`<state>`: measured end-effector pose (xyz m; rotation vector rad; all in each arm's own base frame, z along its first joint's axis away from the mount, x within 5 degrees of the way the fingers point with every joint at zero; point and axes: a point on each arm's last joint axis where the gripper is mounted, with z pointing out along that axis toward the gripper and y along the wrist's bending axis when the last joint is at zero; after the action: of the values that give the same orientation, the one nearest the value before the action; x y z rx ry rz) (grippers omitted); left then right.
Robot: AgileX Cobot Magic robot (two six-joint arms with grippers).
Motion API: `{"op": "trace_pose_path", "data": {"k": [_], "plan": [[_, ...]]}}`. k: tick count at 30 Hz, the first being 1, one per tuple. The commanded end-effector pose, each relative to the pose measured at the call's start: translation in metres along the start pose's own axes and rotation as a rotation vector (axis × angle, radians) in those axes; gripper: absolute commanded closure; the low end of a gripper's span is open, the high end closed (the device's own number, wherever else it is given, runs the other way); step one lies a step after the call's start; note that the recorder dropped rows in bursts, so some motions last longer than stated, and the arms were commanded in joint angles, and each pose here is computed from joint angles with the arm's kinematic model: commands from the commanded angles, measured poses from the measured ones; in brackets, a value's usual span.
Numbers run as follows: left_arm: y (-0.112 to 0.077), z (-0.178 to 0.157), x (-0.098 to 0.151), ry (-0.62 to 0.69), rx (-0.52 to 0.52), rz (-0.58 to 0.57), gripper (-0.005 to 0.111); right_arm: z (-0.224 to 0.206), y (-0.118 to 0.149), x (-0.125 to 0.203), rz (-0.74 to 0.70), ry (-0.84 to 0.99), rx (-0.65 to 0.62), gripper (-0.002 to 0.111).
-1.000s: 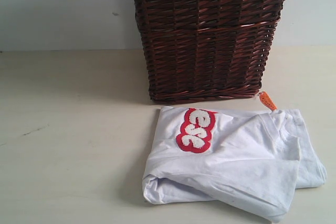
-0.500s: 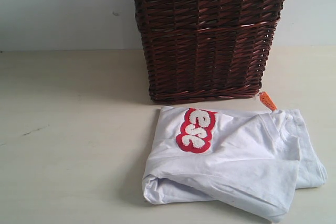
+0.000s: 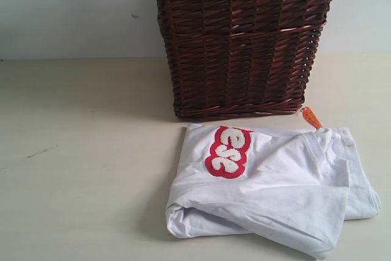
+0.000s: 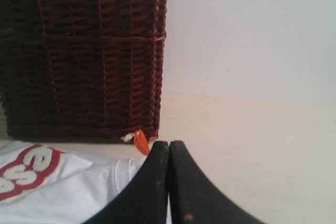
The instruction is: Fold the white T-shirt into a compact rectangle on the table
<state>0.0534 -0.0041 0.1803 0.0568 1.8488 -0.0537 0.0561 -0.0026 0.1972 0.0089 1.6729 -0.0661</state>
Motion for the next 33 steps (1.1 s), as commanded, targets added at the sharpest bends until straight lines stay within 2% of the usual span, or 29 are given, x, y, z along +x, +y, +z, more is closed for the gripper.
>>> {"op": "trace_pose_path", "data": {"k": [1, 33], "plan": [[-0.0002, -0.0005, -0.001, -0.014, 0.002, -0.011, 0.107, -0.0001, 0.0, 0.0053, 0.054, 0.046, 0.003, 0.108], [-0.0002, -0.0005, -0.001, -0.014, 0.002, -0.011, 0.107, -0.0001, 0.0, 0.0056, 0.059, 0.049, 0.004, 0.108]]}}
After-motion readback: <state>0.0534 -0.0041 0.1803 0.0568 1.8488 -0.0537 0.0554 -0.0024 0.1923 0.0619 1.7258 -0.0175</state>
